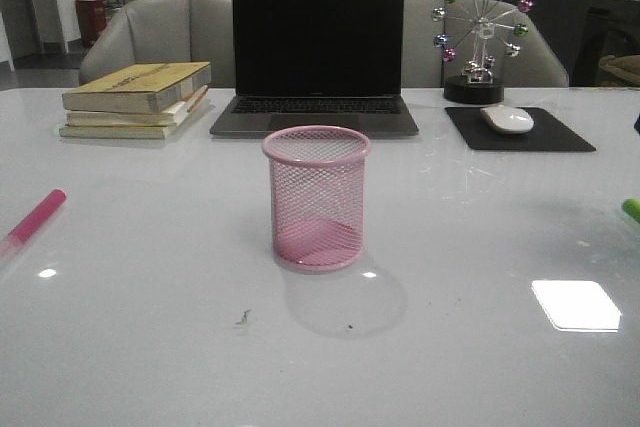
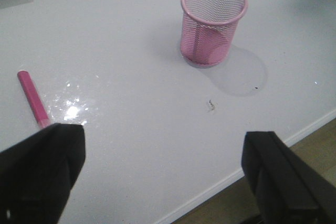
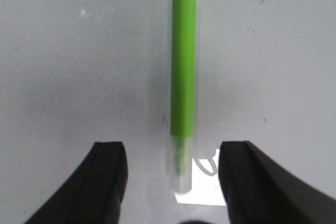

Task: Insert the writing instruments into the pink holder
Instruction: 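Grasp the green marker with the right gripper and lift it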

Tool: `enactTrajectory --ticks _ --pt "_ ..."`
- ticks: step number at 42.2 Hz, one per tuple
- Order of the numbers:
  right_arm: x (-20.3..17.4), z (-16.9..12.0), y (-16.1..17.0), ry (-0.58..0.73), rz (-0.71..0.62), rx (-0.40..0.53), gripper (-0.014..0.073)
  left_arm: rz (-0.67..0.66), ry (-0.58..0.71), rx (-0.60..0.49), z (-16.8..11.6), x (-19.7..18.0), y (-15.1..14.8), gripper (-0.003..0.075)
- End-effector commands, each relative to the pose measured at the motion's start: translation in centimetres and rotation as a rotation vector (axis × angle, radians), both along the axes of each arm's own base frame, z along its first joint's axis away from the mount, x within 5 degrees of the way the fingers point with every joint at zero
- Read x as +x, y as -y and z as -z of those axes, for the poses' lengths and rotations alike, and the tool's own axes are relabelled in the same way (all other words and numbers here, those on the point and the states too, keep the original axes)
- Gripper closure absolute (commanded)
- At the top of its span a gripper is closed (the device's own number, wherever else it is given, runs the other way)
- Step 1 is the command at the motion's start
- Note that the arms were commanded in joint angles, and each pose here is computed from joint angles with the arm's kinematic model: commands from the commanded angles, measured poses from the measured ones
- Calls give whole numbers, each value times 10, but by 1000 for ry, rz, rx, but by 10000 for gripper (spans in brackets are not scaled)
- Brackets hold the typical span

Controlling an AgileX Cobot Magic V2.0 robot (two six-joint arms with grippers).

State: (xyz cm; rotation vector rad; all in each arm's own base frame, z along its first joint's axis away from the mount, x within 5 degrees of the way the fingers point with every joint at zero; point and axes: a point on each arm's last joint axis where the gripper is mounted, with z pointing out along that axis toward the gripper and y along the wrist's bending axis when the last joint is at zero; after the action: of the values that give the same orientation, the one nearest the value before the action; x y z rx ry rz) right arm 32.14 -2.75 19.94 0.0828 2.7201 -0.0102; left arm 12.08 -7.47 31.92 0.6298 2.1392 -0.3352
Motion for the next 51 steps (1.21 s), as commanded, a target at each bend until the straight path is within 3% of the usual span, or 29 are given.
enactTrajectory --ticks 1,17,31,35,44,51 --pt "23 -14 6 70 -27 -47 98 12 86 -63 -16 2 4 67" --pt "74 4 10 1 -22 -31 98 12 86 -63 -16 2 4 67" --pt "95 10 12 -65 -21 -18 101 12 86 -63 -16 2 4 67" --pt "96 10 12 -79 -21 -17 169 12 86 -63 -16 2 4 67" --pt "97 6 12 -84 -20 -14 422 12 84 -62 -15 2 4 67" --pt "96 -2 10 -64 -12 5 443 12 84 -62 -15 2 4 67"
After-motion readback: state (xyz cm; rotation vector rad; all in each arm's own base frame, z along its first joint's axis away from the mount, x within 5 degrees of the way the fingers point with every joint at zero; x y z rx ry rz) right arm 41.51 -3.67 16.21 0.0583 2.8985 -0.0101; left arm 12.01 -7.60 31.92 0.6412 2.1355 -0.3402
